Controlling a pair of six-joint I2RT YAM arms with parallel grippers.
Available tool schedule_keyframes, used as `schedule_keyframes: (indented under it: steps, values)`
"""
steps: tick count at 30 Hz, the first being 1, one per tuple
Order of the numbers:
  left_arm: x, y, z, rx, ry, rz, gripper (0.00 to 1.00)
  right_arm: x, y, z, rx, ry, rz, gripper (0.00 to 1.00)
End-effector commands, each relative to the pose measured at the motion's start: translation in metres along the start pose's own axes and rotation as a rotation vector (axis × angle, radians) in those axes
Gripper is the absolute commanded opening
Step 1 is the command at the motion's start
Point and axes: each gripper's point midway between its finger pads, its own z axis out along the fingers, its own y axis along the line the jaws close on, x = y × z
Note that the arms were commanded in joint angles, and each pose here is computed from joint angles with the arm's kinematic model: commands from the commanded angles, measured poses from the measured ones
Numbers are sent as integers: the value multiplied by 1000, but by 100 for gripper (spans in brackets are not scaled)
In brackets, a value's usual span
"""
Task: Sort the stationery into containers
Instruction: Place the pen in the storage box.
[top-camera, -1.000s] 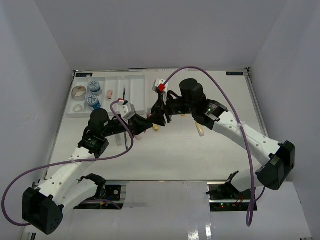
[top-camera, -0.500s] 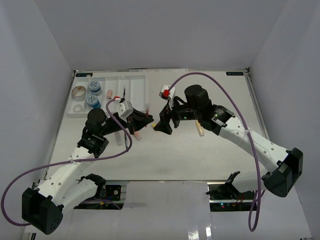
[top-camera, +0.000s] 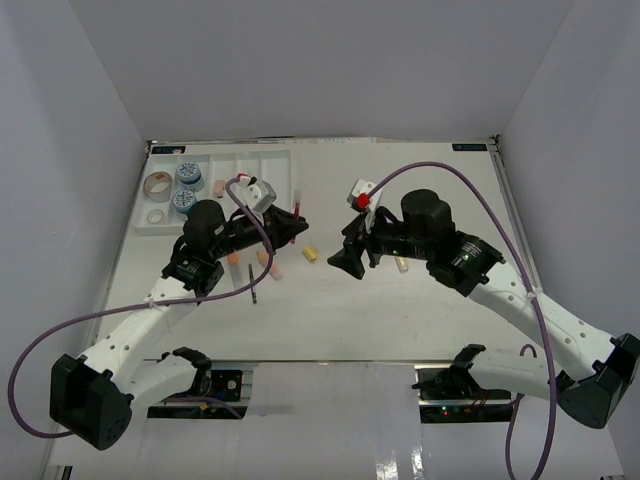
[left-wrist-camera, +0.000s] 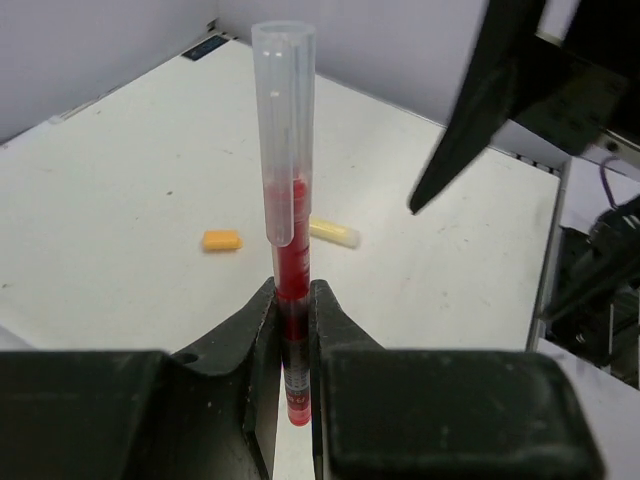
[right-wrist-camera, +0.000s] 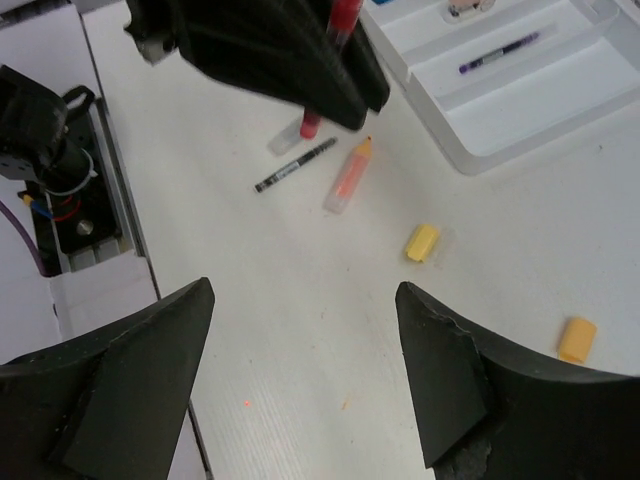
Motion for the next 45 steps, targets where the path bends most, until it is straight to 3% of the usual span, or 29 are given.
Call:
schedule_keyframes:
  steps: [1, 6, 11, 15, 17, 22, 30, 38, 45]
  values:
    - [7, 32, 4, -171, 80, -75, 0, 12, -13, -4, 93, 0, 17, 80]
    - [51, 75, -2, -390, 306, -179, 0, 30, -18, -12, 153, -3, 37, 79]
    - [100, 92, -21, -530, 492, -363, 0, 46, -21, -14, 182, 3, 35, 79]
    - [120, 132, -54, -614, 490, -583, 0, 57, -23, -14, 193, 20, 33, 79]
    - [127, 147, -63, -649, 506, -626, 0, 61, -24, -14, 197, 24, 30, 79]
    - [117, 206, -76, -767, 508, -617, 0, 77, -23, -10, 189, 35, 31, 78]
    - [151, 286, -73, -854, 622, -597, 0, 90, -16, -4, 133, 31, 24, 78]
    - [168, 319, -56, -822, 650, -563, 3, 106, -18, -3, 137, 54, 15, 79]
    - [179, 334, -46, -818, 649, -577, 19, 114, -21, 0, 140, 78, 20, 79]
